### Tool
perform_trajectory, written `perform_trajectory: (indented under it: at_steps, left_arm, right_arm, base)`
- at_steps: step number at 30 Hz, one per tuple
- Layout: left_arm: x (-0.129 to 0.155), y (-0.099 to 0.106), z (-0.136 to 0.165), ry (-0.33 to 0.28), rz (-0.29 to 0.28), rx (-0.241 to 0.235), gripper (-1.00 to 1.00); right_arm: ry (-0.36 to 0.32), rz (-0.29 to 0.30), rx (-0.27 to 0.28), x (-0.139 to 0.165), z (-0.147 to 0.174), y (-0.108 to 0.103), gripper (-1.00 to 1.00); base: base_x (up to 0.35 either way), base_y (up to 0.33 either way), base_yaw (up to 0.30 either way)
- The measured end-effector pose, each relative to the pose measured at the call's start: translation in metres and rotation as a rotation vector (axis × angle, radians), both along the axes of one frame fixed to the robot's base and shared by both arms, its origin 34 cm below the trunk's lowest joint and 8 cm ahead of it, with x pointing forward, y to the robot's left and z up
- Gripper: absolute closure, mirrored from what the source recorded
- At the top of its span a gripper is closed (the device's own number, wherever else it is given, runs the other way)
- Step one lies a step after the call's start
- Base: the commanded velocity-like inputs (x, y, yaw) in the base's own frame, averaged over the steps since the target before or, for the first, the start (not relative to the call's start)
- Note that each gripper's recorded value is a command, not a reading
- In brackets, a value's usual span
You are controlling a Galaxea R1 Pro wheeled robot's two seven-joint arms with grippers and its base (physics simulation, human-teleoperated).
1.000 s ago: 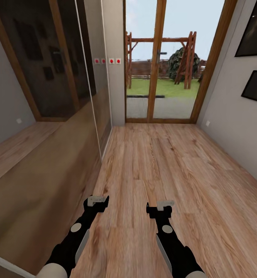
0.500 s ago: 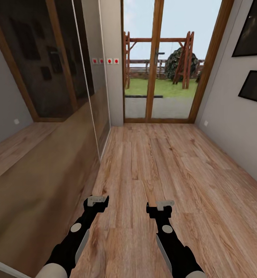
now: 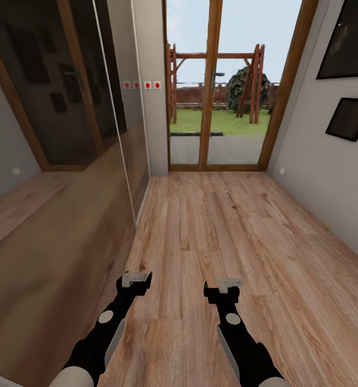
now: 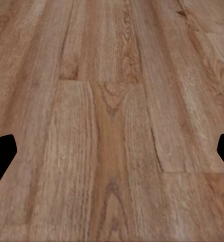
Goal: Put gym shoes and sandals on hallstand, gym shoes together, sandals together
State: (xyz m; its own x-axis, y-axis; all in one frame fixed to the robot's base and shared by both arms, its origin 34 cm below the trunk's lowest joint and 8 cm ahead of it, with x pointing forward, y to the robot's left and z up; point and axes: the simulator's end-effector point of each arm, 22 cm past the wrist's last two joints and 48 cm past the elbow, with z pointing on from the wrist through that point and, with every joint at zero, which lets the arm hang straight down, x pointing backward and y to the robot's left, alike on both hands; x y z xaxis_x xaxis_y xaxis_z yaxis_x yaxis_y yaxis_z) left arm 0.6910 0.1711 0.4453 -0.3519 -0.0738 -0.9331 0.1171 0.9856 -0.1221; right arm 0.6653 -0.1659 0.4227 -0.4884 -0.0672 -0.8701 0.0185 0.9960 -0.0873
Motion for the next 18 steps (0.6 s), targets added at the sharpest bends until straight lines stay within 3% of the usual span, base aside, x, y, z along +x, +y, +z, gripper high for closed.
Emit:
perform_trajectory:
  at_steps: [13, 18]
  left_arm:
    - [0.0000, 0.0004, -0.0001, 0.000, 0.000, 0.001, -1.00]
    - [0.0000, 0.0002, 0.0001, 0.000, 0.000, 0.000, -1.00]
  right_arm:
    - [0.000, 0.000, 0.000, 0.0000, -0.0001, 0.0000, -1.00]
    - [0.000, 0.000, 0.000, 0.0000, 0.0001, 0.0001, -1.00]
  base:
    - [0.051, 0.000, -0.014]
    - [0.157, 0.000, 0.000]
